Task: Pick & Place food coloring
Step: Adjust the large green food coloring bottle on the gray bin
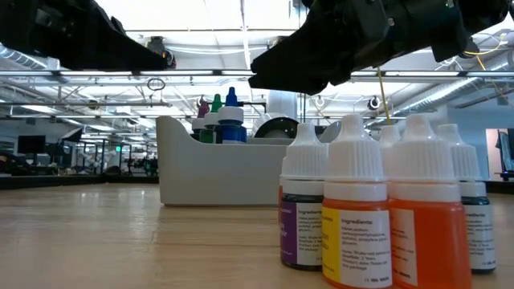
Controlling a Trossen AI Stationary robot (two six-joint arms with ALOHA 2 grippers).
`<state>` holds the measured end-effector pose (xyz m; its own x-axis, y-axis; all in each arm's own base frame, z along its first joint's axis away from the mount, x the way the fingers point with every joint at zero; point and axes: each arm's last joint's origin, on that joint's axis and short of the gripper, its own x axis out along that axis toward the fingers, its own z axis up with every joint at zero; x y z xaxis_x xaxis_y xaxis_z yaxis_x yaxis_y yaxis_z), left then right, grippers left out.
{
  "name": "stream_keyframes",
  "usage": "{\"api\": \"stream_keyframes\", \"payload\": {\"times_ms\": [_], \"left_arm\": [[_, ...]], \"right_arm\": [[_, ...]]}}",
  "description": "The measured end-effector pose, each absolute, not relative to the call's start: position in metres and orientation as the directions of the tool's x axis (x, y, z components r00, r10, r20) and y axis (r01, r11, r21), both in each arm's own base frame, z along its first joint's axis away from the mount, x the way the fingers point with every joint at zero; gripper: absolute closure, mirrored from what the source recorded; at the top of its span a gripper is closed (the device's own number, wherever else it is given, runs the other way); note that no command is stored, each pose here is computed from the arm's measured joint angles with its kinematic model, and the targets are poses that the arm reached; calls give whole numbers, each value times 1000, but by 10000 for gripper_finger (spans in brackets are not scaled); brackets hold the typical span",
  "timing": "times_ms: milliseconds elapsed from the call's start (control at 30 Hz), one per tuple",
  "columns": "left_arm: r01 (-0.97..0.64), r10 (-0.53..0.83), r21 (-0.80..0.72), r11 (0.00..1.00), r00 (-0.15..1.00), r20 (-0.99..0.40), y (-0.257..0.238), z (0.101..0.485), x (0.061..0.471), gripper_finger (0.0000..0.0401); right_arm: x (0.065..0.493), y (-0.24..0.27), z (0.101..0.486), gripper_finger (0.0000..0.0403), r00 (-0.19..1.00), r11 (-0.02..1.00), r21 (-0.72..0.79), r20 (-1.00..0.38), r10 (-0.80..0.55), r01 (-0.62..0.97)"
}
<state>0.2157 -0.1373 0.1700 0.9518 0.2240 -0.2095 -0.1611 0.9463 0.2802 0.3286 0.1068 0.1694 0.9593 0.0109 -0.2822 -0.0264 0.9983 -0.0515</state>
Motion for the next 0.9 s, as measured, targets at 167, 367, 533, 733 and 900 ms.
{"api": "stream_keyframes", "payload": {"times_ms": [167,367,533,733,900], "left_arm": [[-189,252,278,942,944,-213,-137,171,212,331],[-189,262,291,938,936,-236,-136,168,211,331],[-187,272,296,937,921,-277,-135,162,209,331],[-168,267,312,935,913,-310,-134,158,208,331],[-142,253,329,934,910,-327,-134,157,207,331]], "right_arm": [[336,101,182,183,966,999,-49,-257,0,-13],[358,94,211,190,889,990,-139,-458,-31,-37],[371,79,236,199,853,962,-225,-522,13,-152],[382,53,262,225,816,928,-202,-557,152,-312],[383,38,273,248,756,870,-222,-614,225,-439]]}}
